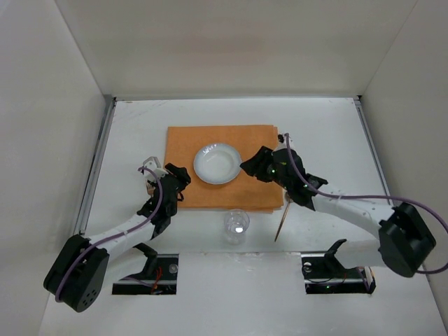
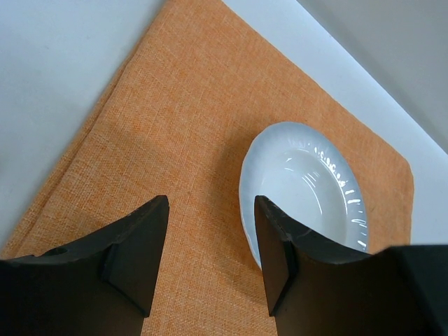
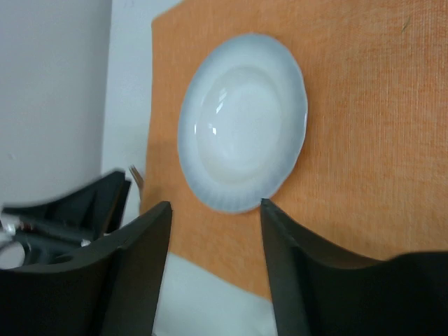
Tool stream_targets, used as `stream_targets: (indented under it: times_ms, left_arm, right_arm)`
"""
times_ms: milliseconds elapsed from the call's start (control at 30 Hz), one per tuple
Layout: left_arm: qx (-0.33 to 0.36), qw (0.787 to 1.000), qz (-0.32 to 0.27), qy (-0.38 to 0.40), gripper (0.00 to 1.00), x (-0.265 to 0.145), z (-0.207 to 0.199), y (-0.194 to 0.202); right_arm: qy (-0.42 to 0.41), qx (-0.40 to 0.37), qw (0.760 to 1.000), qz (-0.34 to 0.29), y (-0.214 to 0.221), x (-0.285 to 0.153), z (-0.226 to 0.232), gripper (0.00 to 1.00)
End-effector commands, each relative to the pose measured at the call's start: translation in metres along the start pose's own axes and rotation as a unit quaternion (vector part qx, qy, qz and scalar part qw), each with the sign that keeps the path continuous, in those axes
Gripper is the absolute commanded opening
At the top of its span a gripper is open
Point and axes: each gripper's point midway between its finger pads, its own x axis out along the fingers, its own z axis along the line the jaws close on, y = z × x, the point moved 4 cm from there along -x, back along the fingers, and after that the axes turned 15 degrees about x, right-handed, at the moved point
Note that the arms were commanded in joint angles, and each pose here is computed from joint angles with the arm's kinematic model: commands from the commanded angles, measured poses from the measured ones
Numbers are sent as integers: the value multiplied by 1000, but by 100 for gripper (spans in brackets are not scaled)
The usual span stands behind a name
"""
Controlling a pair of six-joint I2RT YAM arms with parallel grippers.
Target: Set the dinner table for one person
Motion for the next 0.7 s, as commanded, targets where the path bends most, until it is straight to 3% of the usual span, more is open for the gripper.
stream_targets:
  times_ms: [0, 67, 367, 667]
  left_arm:
    - [-21, 1000, -18, 10, 50, 3, -9, -10]
    - [-26, 999, -17, 13, 50, 3, -9, -10]
    - [-33, 999, -16, 16, 51, 3, -9, -11]
    - [-36, 999, -17, 12, 51, 3, -6, -11]
  right_arm:
    - [50, -124, 990, 44, 14, -36, -7, 52]
    - [67, -171, 980, 73, 22, -55, -8, 46]
    - [119, -309, 919, 216, 89, -89, -20, 52]
    - [128, -342, 900, 239, 111, -84, -24, 49]
